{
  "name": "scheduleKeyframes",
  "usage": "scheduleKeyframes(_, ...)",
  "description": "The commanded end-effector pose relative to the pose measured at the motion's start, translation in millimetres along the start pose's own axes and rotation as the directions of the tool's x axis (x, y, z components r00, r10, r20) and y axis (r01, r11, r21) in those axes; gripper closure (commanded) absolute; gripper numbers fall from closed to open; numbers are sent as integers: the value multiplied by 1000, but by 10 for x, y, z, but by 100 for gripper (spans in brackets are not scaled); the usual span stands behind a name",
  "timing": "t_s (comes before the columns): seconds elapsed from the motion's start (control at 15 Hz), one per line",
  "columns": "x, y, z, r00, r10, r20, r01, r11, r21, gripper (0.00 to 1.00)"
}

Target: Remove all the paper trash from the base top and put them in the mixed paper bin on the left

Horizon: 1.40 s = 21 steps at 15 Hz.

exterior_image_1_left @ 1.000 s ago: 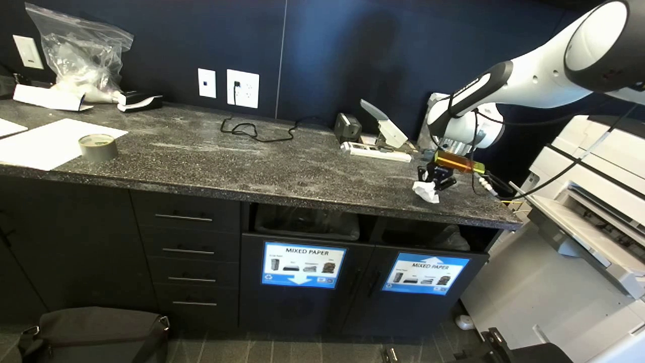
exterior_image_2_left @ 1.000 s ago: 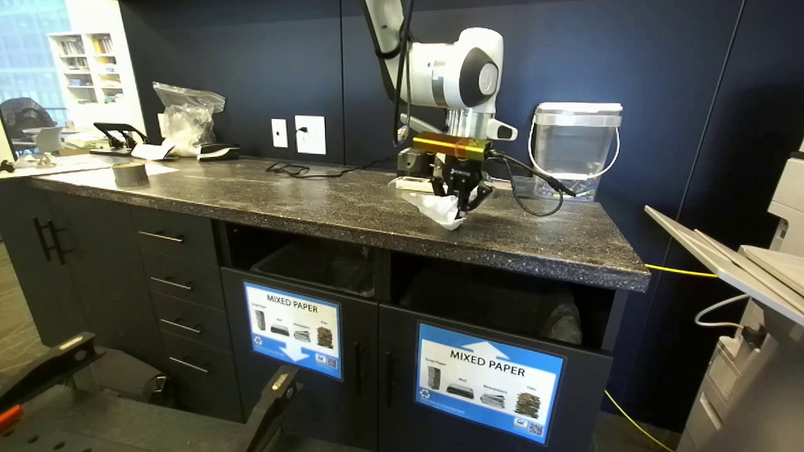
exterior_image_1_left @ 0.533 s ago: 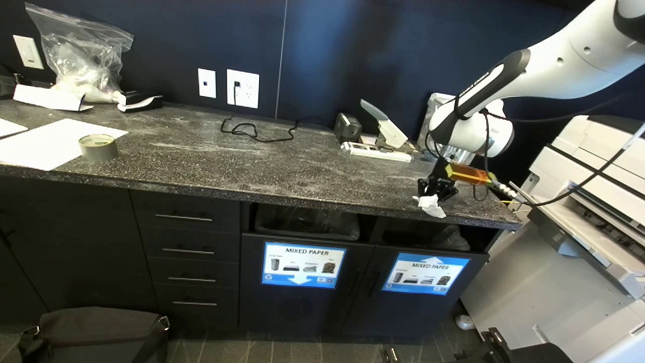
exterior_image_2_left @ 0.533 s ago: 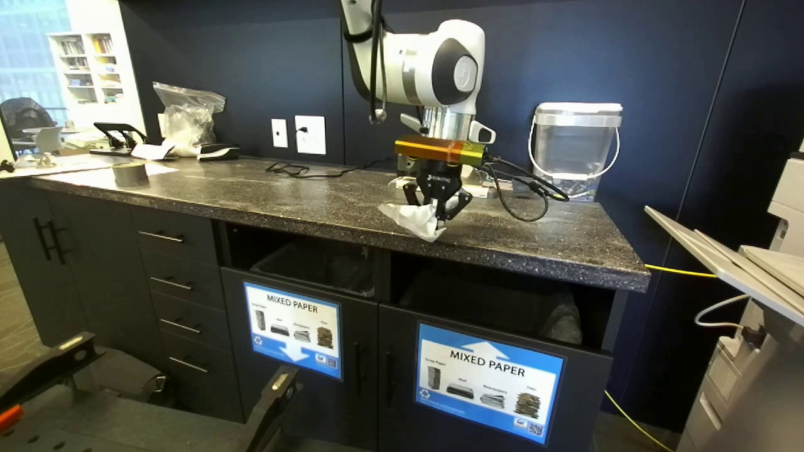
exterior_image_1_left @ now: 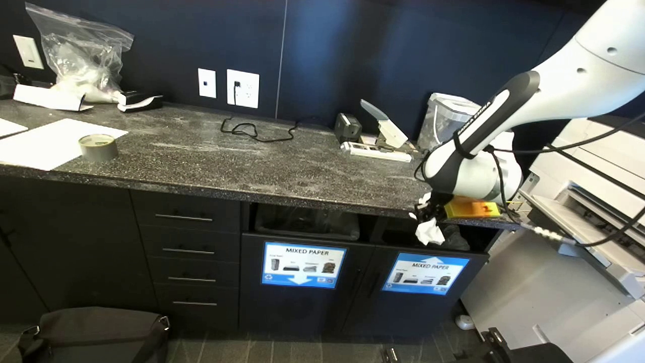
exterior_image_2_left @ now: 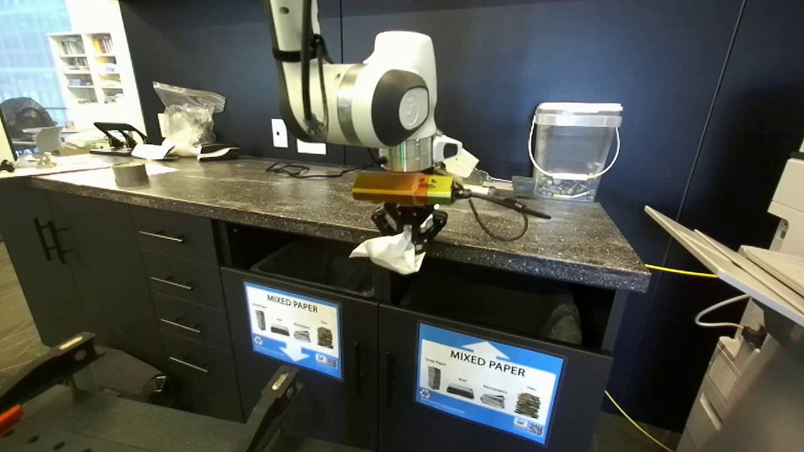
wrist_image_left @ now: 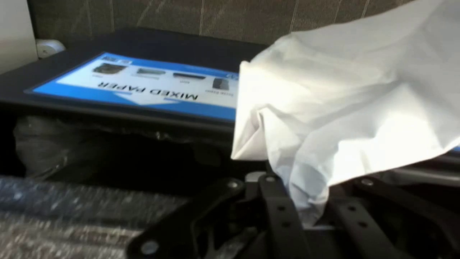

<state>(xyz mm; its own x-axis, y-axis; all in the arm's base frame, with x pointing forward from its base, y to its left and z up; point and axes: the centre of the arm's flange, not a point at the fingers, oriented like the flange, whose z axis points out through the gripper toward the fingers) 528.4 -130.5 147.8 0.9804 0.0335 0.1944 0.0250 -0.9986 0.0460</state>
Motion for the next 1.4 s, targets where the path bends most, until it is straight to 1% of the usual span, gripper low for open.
scheduleKeyframes(0.0,-646,-307,189,1000,-25,-9,25,1000,7,92)
scheduleKeyframes(0.07,-750,-358,260,1000,-24,-19,24,1000,5,92)
scheduleKeyframes(0.2,-860,-413,386,997,-14,-80,13,1000,-6,92)
scheduleKeyframes(0.4,-864,-414,597,981,6,-193,-11,1000,-23,92)
scheduleKeyframes(0.6,-807,-380,866,965,29,-262,-39,999,-35,92)
scheduleKeyframes(0.67,-785,-361,971,959,31,-281,-47,998,-49,92)
scheduleKeyframes(0.87,-658,-230,1223,940,41,-340,-76,993,-92,92)
scheduleKeyframes(1.07,-446,-63,1405,915,38,-403,-92,989,-117,92)
scheduleKeyframes(1.33,-192,84,1658,893,39,-448,-109,985,-132,92)
